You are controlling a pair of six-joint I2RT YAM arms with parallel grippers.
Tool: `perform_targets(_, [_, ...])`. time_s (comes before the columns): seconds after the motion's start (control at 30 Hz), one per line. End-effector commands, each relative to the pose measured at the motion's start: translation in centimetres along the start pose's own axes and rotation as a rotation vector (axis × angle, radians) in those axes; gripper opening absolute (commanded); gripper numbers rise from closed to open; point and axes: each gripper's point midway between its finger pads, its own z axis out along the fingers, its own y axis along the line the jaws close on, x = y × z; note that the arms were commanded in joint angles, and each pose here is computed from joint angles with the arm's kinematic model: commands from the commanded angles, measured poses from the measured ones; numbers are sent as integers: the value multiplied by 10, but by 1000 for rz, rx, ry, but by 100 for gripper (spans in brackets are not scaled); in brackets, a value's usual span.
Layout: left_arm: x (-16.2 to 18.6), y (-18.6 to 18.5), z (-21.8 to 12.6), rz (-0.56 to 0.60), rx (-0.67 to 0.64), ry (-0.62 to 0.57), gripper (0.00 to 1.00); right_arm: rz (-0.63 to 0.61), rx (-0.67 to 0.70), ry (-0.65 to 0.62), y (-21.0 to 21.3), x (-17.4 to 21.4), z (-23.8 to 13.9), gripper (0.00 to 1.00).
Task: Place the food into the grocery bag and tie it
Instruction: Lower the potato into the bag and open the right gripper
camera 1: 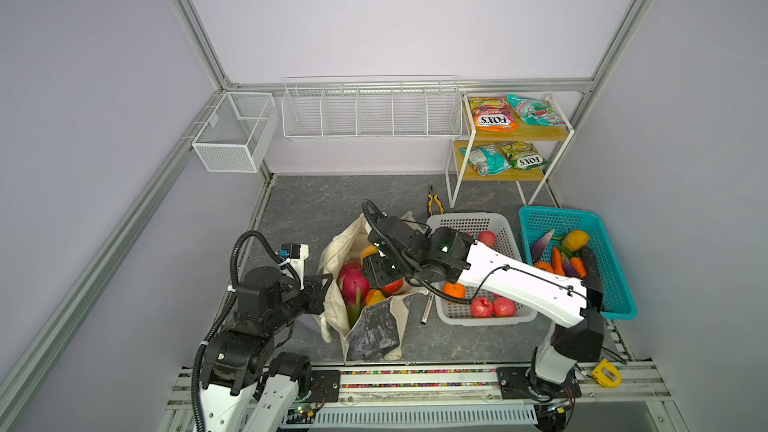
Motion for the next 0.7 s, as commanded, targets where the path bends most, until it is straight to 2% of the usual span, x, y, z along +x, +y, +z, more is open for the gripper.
perform_targets(0.0, [1,0,1,4,-1,3,0,-51,-29,17,9,1,9,52])
perform_targets(0.5, [1,1,1,2,-5,2,0,-76,39,133,-6,27,61,56])
perform_targets(0.67, [1,2,1,1,-9,1,0,-82,76,172,-15,38,75,62])
